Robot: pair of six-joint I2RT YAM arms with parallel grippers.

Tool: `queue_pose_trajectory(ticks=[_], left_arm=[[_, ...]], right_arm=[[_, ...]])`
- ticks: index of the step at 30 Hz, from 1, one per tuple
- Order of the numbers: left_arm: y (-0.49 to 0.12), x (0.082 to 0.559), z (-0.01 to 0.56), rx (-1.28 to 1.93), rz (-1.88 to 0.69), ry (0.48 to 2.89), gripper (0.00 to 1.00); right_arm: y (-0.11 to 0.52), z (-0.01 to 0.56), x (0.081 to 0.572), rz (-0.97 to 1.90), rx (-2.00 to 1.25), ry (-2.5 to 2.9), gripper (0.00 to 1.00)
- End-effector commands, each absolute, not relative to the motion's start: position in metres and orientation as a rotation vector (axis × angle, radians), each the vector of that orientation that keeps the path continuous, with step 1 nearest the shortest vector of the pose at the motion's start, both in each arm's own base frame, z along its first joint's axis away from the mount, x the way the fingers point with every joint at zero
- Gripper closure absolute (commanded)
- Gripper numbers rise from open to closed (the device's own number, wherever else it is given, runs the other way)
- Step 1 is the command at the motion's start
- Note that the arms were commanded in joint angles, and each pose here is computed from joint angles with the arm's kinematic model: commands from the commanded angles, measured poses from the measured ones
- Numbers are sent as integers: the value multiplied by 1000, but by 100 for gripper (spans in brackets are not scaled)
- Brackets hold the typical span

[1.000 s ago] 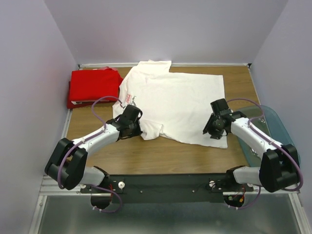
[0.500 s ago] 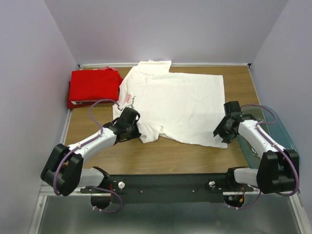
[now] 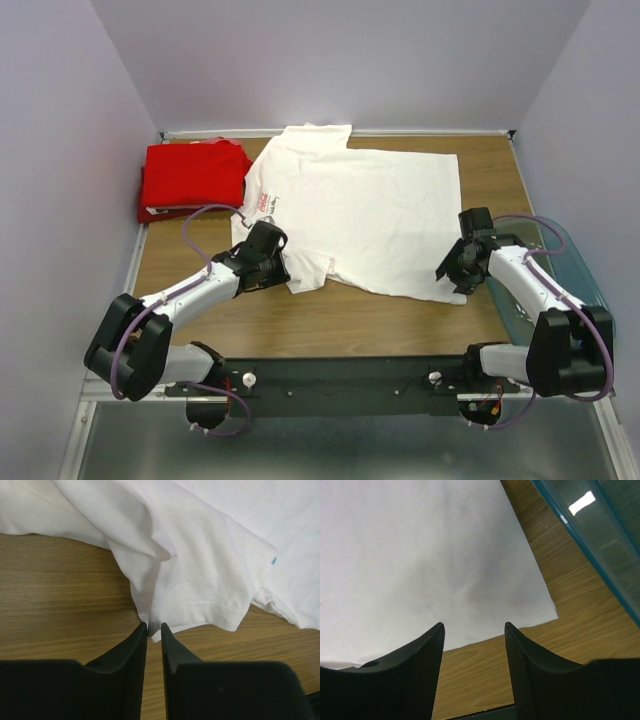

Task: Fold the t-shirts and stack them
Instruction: Fold the tshirt

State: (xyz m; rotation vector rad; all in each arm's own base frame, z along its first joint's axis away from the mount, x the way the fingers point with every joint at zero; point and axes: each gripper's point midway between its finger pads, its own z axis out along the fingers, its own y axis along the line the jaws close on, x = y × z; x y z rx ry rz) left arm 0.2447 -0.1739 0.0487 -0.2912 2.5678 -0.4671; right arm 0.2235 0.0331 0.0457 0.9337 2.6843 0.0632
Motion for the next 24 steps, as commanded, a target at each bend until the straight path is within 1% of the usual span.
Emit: queue_pose_trajectory(ticks=[1,4,6,10,13,17,20,24], left_arm=[[-173,245,39,-297,-459,2578,77],[-173,247,36,-294,-455,2578,79],[-174,248,34,-288,-453,2576,83],[-174,253,35,-277,-444,2567,100],[-169,257,42,-289,-421,2550,100],[-152,265,74,-369,-445,2465,100],[-139,270,99,-416,-482,2381,100],[-123,270,110,-449,-495,2349,100]], right_arm=[[35,40,214,64,969,2720,41],[35,41,216,68,973,2709,41],[35,41,215,70,979,2707,41],[36,39,212,80,1013,2709,40],[33,37,210,74,1058,2699,38],[20,35,204,38,1163,2669,35],[10,38,203,3,1212,2630,35],[0,42,199,-69,1265,2587,35]])
